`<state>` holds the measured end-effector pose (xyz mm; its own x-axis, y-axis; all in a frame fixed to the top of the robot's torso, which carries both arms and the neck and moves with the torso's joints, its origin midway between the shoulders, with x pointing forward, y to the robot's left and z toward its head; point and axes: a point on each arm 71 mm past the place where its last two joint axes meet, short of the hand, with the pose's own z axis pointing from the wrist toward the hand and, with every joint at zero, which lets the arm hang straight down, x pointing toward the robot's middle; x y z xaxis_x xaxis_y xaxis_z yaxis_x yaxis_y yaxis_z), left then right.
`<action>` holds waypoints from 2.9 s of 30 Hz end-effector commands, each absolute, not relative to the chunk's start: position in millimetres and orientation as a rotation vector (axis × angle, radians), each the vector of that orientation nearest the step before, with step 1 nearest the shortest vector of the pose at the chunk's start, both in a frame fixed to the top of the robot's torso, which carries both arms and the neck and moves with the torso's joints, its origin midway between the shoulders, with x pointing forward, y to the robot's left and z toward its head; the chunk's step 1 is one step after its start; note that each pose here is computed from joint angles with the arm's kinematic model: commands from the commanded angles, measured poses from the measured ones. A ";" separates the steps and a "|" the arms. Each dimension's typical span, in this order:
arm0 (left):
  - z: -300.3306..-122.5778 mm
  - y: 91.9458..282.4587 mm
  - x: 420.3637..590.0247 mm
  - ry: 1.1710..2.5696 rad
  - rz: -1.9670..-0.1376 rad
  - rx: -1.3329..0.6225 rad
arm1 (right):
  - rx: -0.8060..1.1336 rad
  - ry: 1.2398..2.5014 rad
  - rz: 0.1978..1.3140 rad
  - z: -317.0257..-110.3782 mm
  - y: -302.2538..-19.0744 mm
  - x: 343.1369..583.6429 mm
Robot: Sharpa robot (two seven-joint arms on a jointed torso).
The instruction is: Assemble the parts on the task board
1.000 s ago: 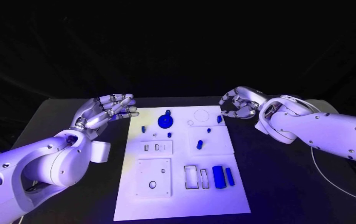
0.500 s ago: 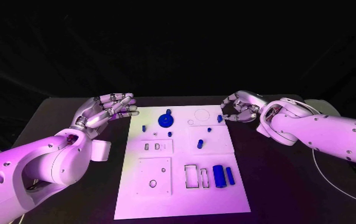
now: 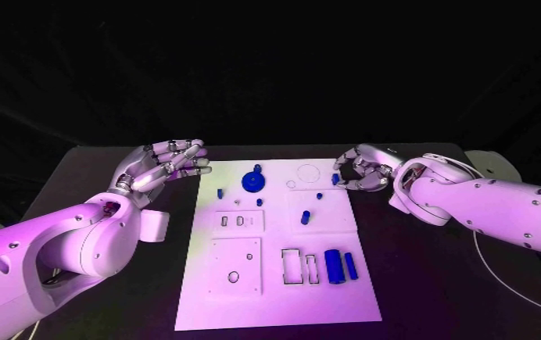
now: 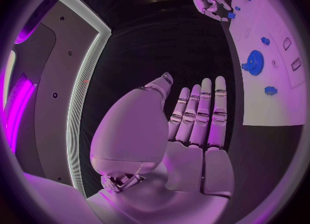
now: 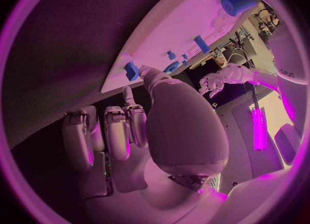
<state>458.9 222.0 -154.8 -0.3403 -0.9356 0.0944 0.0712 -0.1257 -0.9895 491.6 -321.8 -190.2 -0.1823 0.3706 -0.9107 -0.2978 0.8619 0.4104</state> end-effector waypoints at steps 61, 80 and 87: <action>-154.6 222.2 460.7 1.329 -1.599 -1.036 | 0.050 1.505 0.669 -170.0 -224.0 464.7; -156.0 218.6 463.9 1.333 -1.603 -1.035 | -0.116 1.567 0.754 -185.9 -116.6 442.3; -156.1 218.6 463.9 1.333 -1.603 -1.035 | -0.144 1.586 0.741 -198.7 -105.0 437.1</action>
